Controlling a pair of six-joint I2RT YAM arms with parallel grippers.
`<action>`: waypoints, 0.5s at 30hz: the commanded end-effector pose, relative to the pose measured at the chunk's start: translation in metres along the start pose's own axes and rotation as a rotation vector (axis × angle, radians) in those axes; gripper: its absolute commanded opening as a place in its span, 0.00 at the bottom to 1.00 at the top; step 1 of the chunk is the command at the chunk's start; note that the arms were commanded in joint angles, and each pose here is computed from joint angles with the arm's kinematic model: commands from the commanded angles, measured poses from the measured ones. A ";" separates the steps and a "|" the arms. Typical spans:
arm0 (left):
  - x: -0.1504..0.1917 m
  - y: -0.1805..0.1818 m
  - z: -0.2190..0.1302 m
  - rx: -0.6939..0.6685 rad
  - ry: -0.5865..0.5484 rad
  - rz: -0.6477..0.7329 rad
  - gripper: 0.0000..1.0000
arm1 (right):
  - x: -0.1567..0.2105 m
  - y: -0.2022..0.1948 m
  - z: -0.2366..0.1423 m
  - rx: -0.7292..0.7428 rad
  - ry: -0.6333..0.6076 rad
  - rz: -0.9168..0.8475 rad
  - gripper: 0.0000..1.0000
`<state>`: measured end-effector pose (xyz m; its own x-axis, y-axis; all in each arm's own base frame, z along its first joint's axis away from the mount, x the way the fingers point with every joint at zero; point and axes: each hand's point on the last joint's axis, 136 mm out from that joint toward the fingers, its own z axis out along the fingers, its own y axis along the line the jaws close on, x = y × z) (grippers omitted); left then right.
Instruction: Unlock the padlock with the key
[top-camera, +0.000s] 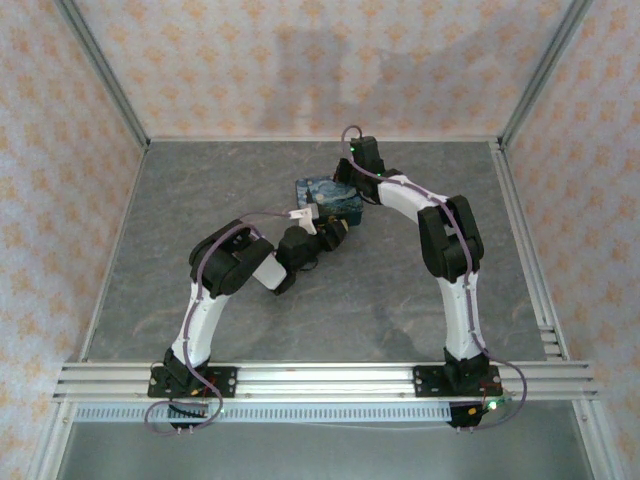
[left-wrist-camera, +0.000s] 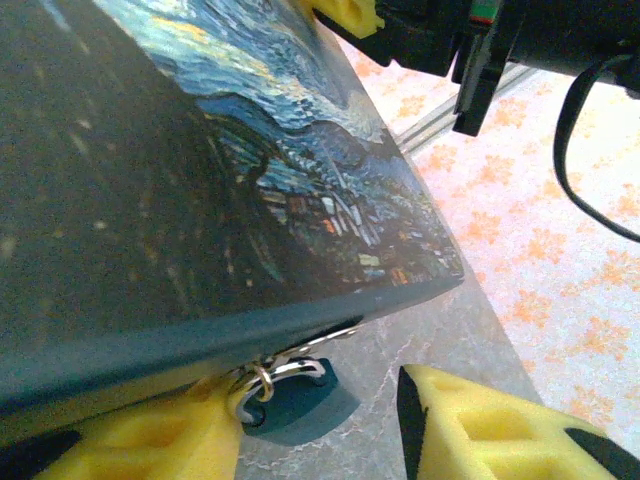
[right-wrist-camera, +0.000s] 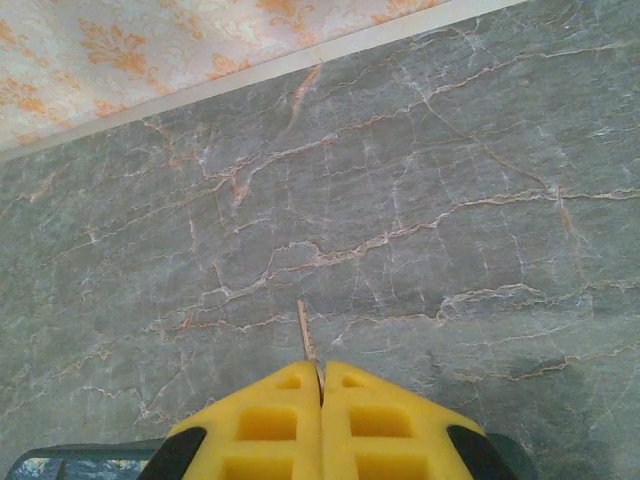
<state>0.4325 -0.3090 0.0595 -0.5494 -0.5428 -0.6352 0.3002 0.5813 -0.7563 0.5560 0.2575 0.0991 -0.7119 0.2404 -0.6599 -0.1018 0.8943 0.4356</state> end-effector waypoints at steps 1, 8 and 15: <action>0.002 0.004 0.004 -0.001 0.008 -0.008 0.56 | 0.141 -0.046 0.006 0.165 0.434 0.008 0.00; 0.003 0.002 0.014 -0.005 0.013 0.000 0.51 | 0.140 -0.044 0.006 0.166 0.433 0.006 0.00; 0.006 0.020 0.017 -0.066 -0.003 -0.050 0.42 | 0.138 -0.044 0.004 0.169 0.429 0.003 0.00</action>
<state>0.4400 -0.3182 0.0582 -0.5614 -0.5580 -0.6112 0.2788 0.5679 -0.7745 0.5568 0.2574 0.1002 -0.7064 0.2425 -0.6650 -0.0967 0.8976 0.4301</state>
